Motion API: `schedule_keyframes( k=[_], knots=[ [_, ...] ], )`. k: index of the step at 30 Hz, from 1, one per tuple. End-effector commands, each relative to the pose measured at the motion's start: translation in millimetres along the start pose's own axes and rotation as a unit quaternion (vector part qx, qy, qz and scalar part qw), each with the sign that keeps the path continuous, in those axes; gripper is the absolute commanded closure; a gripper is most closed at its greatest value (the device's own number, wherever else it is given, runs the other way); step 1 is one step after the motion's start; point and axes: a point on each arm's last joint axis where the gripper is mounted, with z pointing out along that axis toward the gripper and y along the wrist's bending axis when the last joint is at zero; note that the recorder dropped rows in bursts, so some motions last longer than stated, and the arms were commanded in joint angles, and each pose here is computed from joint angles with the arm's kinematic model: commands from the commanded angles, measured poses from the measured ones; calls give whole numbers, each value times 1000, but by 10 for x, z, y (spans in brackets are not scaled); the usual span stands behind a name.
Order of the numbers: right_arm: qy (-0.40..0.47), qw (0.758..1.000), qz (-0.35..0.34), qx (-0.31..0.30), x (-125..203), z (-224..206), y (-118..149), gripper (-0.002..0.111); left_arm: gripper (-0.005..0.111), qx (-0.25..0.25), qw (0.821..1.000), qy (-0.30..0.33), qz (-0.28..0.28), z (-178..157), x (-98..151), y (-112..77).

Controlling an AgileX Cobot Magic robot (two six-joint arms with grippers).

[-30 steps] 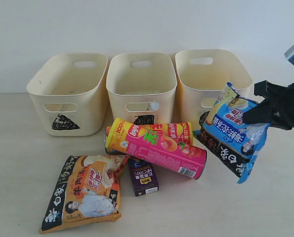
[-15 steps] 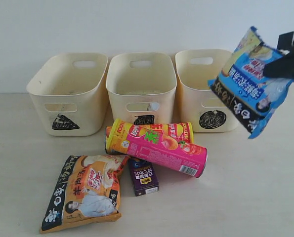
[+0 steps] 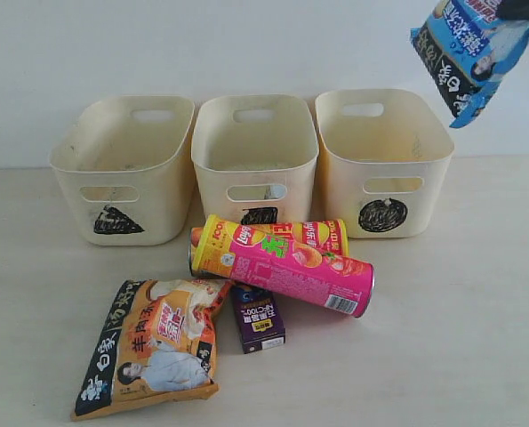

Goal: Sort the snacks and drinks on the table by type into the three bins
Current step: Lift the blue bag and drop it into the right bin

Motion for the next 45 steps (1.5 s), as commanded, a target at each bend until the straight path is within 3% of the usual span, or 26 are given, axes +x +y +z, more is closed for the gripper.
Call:
schedule_keyframes(
  k=[1,11,18,21,26,29,33,39,45],
  knots=[
    [1,1000,25,12,-67,388,-200,108,103,-3,1000,-4,4,1,5,5],
    [27,999,12,15,165,1250,-227,108,103,-3,1000,-4,4,1,5,5],
    [35,998,6,46,349,1477,-366,107,103,-3,1000,-4,4,1,5,5],
    [47,998,7,48,417,1529,-415,98,103,-3,1000,-4,4,1,5,5],
    [52,997,13,49,452,1554,-438,58,103,-3,1000,-4,4,1,5,5],
    [43,998,11,53,419,1536,-430,46,103,-3,1000,-4,4,1,5,5],
    [25,998,-6,55,292,1435,-365,55,103,-3,1000,-4,4,1,5,5],
    [62,992,-102,33,228,1272,-207,107,103,-3,1000,-4,4,1,5,5],
    [134,982,-136,-11,264,1098,-38,108,103,-3,1000,-4,4,1,5,5]
  ],
)
